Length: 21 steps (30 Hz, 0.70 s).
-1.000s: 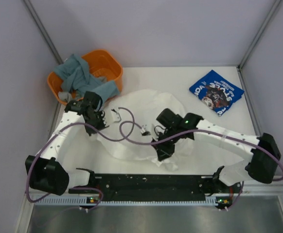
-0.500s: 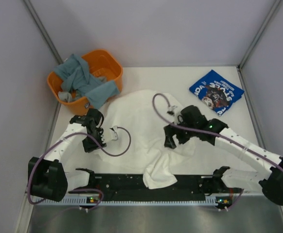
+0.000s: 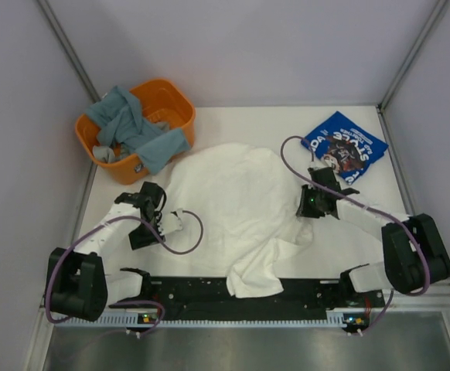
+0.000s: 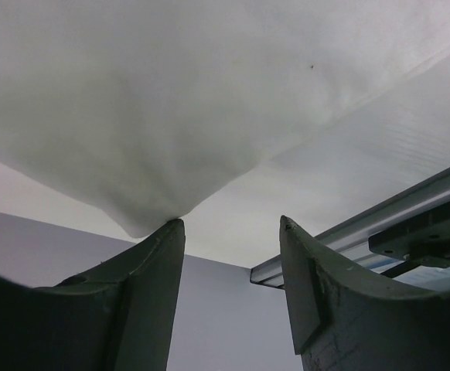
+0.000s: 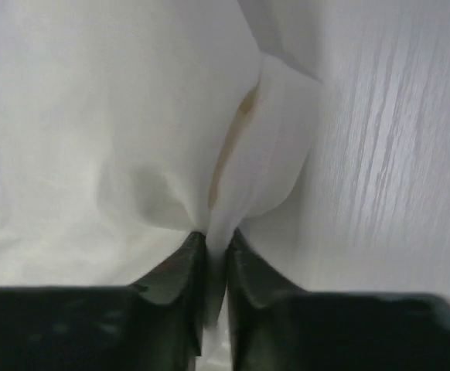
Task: Fold and stack the t-shirts
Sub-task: Flatten out the tshirt
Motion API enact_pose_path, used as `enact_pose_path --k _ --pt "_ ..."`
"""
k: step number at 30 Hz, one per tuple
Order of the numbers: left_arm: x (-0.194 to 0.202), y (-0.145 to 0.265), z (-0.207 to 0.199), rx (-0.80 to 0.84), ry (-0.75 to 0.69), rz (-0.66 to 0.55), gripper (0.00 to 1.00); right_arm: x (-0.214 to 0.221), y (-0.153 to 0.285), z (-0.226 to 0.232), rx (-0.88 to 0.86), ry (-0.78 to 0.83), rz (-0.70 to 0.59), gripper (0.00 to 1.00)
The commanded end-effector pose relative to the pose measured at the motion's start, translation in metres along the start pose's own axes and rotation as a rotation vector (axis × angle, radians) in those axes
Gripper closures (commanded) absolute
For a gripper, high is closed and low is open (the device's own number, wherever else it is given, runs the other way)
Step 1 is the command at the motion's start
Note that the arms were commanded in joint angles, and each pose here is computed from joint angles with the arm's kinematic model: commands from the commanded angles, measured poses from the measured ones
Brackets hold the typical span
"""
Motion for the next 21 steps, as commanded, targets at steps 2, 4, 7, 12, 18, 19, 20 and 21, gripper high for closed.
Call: enact_pose_path --k 2,4,7,12,18,19,20,21 --pt "-0.006 0.0 0.004 -0.024 0.04 -0.047 0.43 -0.061 -0.018 0.012 -0.036 -0.008 -0.117 1.0" --pt "-0.011 0.005 0.014 -0.059 0.058 -0.082 0.43 -0.094 -0.015 0.009 -0.015 -0.034 -0.192 1.0" --pt "-0.022 0.014 0.027 -0.09 0.072 -0.166 0.43 -0.143 -0.009 0.008 -0.001 -0.053 -0.275 1.0" --pt "-0.051 0.029 0.024 -0.034 0.042 -0.355 0.43 -0.184 0.005 0.01 0.101 0.023 -0.288 0.58" --pt "-0.059 0.018 -0.002 0.075 -0.031 -0.393 0.38 -0.164 0.073 0.009 0.109 0.028 -0.389 0.42" --pt "-0.063 0.019 -0.005 0.088 -0.037 -0.409 0.35 -0.152 0.079 0.009 0.118 0.027 -0.385 0.41" --pt "-0.069 0.02 -0.01 0.108 -0.053 -0.429 0.34 -0.141 0.086 0.008 0.125 0.024 -0.379 0.41" --pt "-0.074 0.021 -0.016 0.125 -0.076 -0.441 0.33 -0.126 0.088 0.005 0.134 0.014 -0.352 0.4"
Point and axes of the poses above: each gripper's point midway between its finger pads, its own y axis back along the fingers, its own z axis along the line the jaws close on, x = y × z, the point moved 5 cm from there along y, back along the fingers, and after that the axes turned 13 degrees about -y, right-handed, at the moved point
